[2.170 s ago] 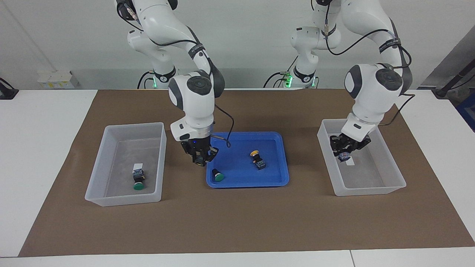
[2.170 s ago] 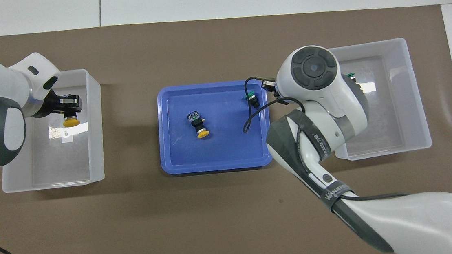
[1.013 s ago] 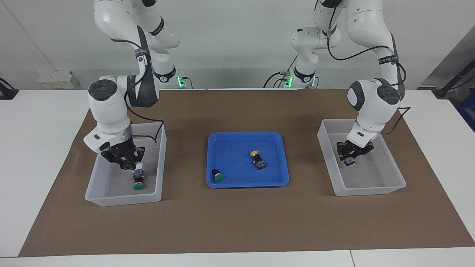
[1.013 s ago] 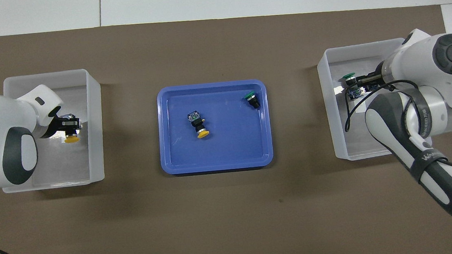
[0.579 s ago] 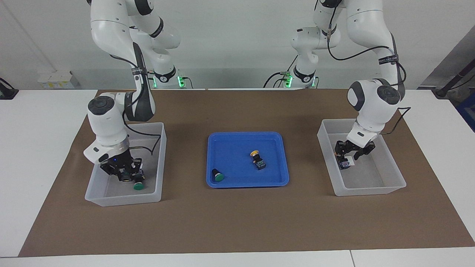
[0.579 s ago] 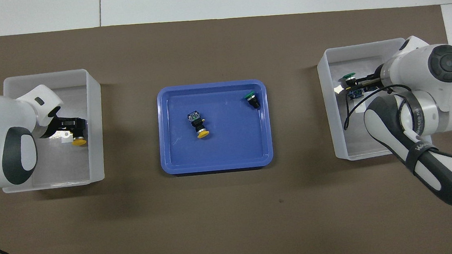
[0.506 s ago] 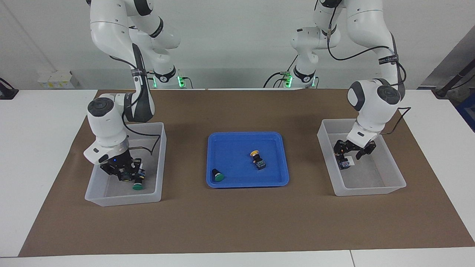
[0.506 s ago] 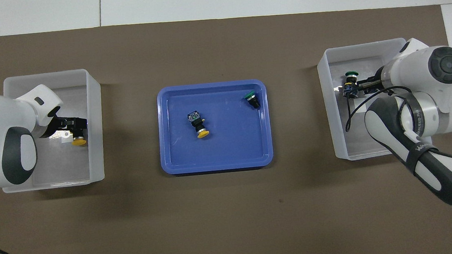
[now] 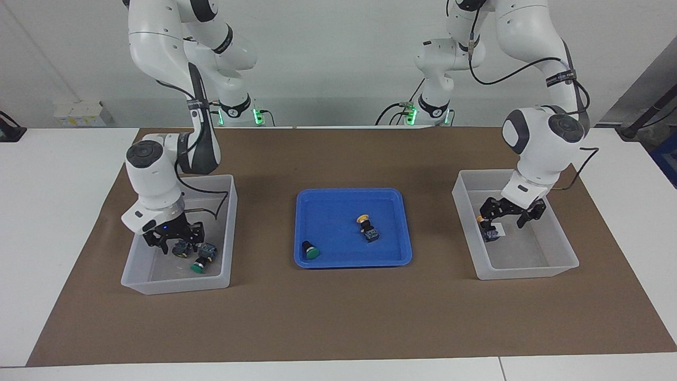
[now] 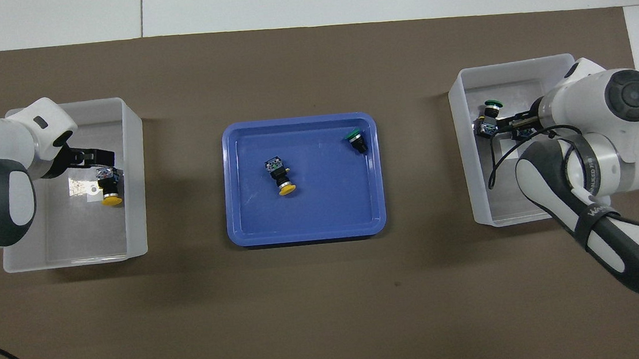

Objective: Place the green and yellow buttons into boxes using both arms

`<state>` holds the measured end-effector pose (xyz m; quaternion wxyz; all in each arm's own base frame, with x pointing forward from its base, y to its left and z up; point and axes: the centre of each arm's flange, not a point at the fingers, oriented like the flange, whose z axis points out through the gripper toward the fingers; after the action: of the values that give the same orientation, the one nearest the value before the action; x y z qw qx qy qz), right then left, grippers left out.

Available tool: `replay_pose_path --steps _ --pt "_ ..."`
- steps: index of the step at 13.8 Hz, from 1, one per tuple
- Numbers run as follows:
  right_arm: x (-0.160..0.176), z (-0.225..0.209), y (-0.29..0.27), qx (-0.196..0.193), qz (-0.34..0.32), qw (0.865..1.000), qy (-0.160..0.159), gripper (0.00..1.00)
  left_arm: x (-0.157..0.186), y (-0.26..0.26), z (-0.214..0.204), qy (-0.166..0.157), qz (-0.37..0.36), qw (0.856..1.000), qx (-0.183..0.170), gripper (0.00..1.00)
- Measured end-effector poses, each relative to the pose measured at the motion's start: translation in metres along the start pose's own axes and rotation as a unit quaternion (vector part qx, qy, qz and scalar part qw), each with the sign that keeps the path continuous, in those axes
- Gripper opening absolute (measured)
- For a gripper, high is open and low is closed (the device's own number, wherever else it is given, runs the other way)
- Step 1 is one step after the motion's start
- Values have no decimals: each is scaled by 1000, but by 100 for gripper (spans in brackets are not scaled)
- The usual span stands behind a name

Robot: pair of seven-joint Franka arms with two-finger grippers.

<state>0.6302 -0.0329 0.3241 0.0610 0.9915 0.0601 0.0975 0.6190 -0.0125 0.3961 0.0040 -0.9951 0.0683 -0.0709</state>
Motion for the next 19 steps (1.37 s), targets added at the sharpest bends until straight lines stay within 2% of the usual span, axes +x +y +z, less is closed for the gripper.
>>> replay_pose_path --steps 3,5,8,11,16,19 --pt "17 -41 -13 3 13 1000 8 87 14 10 -20 15 14 1000 4 100" --pt "36 -74 -43 14 38 999 12 87 21 21 -32 18 26 999 7 100" --pt "52 -101 -95 27 74 997 27 87 28 31 -53 1 28 1000 5 100" --pt "60 -105 -154 39 57 997 34 86 37 72 -74 -5 -5 1000 0 100" --pt "58 -85 -267 66 -14 997 47 85 34 144 -61 -17 -61 998 -6 100" --pt "48 -68 -307 74 -27 996 44 85 31 165 -57 -21 -74 997 -7 100"
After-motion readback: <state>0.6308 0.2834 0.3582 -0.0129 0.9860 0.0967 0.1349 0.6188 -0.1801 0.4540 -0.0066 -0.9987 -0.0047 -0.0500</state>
